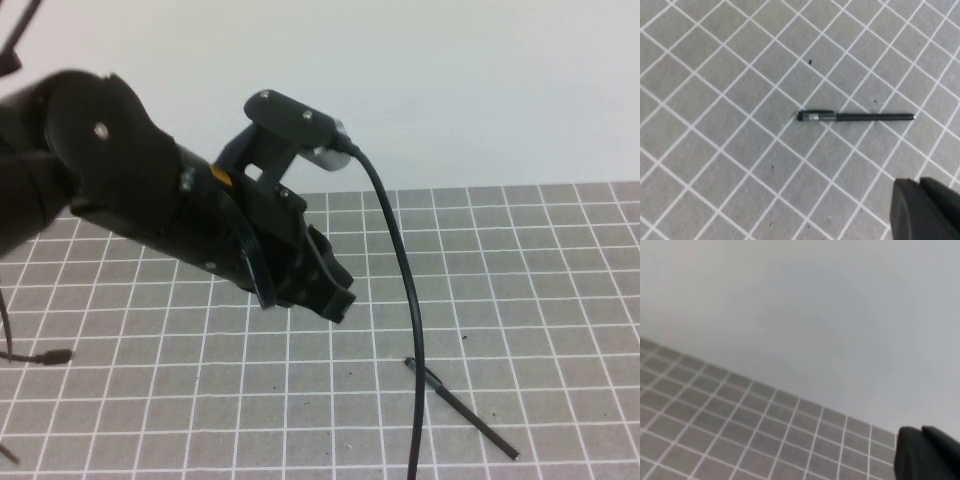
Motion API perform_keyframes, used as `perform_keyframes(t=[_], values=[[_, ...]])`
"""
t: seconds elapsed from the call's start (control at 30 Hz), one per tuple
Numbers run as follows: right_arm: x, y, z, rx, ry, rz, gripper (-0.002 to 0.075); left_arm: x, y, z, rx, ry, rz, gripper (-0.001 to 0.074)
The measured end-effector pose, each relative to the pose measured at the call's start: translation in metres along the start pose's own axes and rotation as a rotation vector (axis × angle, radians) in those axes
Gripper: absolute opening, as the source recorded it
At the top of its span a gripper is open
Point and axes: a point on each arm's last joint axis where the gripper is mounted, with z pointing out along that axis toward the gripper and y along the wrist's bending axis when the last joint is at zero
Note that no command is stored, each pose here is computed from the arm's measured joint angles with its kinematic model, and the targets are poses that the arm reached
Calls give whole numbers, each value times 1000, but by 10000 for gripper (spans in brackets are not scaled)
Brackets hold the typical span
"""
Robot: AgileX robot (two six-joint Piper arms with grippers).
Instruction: Cap the pen
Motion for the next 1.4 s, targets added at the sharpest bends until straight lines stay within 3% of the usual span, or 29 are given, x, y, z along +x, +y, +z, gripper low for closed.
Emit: perform_keyframes(t=[0.13,0.3,0.5,0.83,1.4], values=[[12,-6,-16,4,-44,70,-1,3,-9,2,-23,-71,38,-1],[35,1,-30,-90,-67,78,-1,0,-24,-3,-56,-200,69,-1],[60,13,-35,-175,-37,44,-1,5,-32,5,-46,-198,98,-1],[69,-8,-33,70,25,34,-1,5,-33,4,-35,-209,83,-1],[69,-9,-33,78,27,34,-1,11,-37,5,7,-145,104,-1]])
